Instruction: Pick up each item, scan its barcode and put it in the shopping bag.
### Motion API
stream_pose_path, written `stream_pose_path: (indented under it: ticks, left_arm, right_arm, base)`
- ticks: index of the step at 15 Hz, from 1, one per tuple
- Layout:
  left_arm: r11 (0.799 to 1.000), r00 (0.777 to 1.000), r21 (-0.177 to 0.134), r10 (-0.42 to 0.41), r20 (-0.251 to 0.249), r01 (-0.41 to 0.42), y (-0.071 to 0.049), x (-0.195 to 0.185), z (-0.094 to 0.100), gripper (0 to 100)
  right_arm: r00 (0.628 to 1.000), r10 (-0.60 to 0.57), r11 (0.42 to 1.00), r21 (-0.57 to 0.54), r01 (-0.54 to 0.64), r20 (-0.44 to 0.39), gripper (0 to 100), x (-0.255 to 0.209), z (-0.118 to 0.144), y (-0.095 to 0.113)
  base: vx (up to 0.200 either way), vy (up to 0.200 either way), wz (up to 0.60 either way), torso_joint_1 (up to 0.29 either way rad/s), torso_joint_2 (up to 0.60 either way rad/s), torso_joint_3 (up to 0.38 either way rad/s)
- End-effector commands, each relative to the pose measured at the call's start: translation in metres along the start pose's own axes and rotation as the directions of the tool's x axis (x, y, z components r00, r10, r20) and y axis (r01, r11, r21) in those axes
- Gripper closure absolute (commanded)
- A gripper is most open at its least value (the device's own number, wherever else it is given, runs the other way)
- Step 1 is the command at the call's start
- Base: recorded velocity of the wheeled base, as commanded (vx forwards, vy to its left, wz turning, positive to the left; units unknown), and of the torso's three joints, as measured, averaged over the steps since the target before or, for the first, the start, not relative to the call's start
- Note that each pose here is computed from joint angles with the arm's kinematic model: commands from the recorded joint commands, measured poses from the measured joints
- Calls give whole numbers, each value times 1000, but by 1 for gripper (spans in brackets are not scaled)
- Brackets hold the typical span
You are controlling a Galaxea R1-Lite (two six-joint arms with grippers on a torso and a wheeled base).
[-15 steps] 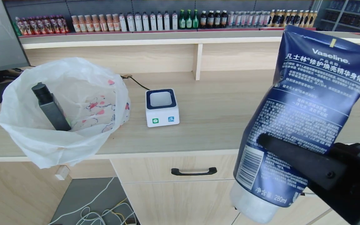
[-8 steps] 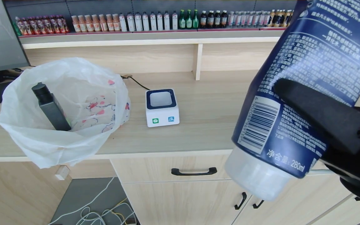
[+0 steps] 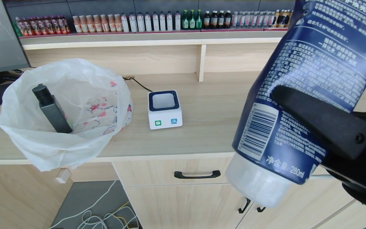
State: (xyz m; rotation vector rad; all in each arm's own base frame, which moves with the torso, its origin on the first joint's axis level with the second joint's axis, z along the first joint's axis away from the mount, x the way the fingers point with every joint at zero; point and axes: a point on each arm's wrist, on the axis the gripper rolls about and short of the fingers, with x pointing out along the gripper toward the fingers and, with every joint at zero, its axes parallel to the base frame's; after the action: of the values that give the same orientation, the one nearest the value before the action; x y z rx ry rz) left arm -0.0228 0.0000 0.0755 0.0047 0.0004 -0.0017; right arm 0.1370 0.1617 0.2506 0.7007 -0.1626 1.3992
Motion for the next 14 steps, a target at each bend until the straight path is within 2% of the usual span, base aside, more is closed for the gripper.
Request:
stream_pose_path:
  ticks: [1, 14]
  left_arm:
    - [1000, 1000, 0, 0, 0, 0, 0, 0, 0, 0]
    - [1000, 1000, -3, 0, 0, 0, 0, 0, 0, 0]
  right_arm:
    - [1000, -3, 1000, 1, 3, -4, 100, 0, -1, -1]
    - [999, 4, 999, 38, -2, -50, 100, 2, -15, -2]
  base:
    - [0, 0, 0, 0, 0, 0]
    - [0, 0, 0, 0, 0, 0]
